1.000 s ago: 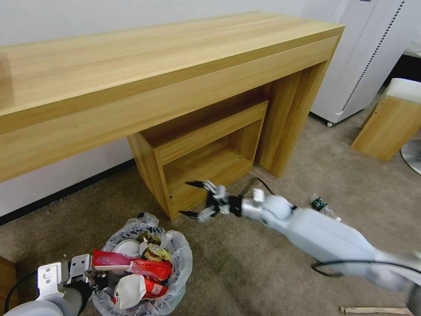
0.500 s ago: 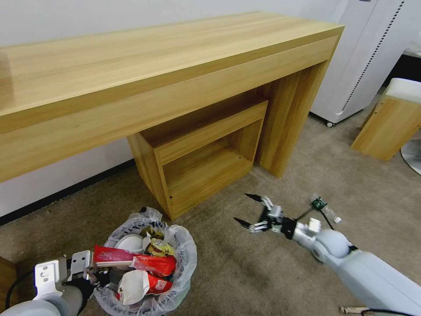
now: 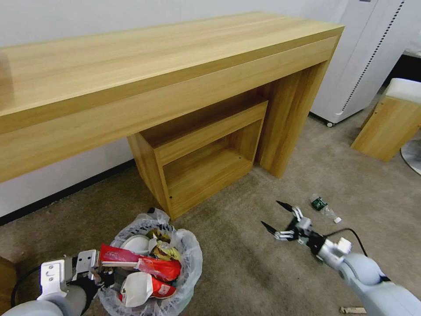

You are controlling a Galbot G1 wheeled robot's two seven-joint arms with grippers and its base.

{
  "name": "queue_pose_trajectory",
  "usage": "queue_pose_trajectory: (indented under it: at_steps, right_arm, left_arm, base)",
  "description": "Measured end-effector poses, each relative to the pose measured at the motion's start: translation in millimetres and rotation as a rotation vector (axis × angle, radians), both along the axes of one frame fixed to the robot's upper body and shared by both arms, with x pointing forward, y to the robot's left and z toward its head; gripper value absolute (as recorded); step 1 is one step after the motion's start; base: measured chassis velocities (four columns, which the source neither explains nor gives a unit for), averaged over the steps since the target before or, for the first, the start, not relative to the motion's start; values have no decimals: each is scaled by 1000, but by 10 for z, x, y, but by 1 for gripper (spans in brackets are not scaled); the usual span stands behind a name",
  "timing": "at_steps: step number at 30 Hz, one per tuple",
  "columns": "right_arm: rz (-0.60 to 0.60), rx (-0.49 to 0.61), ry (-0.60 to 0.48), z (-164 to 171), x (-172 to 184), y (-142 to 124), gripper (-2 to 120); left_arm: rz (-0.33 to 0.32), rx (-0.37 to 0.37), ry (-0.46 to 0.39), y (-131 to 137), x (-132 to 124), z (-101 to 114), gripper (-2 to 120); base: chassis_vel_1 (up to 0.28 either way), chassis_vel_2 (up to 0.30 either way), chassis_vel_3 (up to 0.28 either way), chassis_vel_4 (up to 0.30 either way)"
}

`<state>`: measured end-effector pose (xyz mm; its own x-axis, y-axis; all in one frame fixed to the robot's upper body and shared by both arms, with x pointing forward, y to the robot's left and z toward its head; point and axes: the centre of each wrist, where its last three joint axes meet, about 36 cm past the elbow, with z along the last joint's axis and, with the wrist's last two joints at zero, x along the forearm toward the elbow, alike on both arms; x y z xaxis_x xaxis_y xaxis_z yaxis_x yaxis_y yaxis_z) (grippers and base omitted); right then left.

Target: Pick up the trash bin and place the garbage on the floor into it.

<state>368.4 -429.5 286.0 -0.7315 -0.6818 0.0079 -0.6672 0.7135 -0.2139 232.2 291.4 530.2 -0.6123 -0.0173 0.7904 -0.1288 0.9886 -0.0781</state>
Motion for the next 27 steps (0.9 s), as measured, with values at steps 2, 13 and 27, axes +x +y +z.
queue_pose_trajectory:
  at_steps: [2,13,27]
  right_arm:
    - [-20,-11,-5,8,-49,-63,100]
    - [-221,-126,-119,241,-272,-427,100]
    - [-609,-132,-202,564,-851,-1005,100]
  left_arm:
    - [-5,-1,1,-9,-4,2,0]
    - [-28,9,4,-29,-31,-25,0]
    - [-78,13,-2,-60,1,-78,0]
  base:
    - [0,0,0,0]
    - [0,0,0,0]
    - [0,0,0,0]
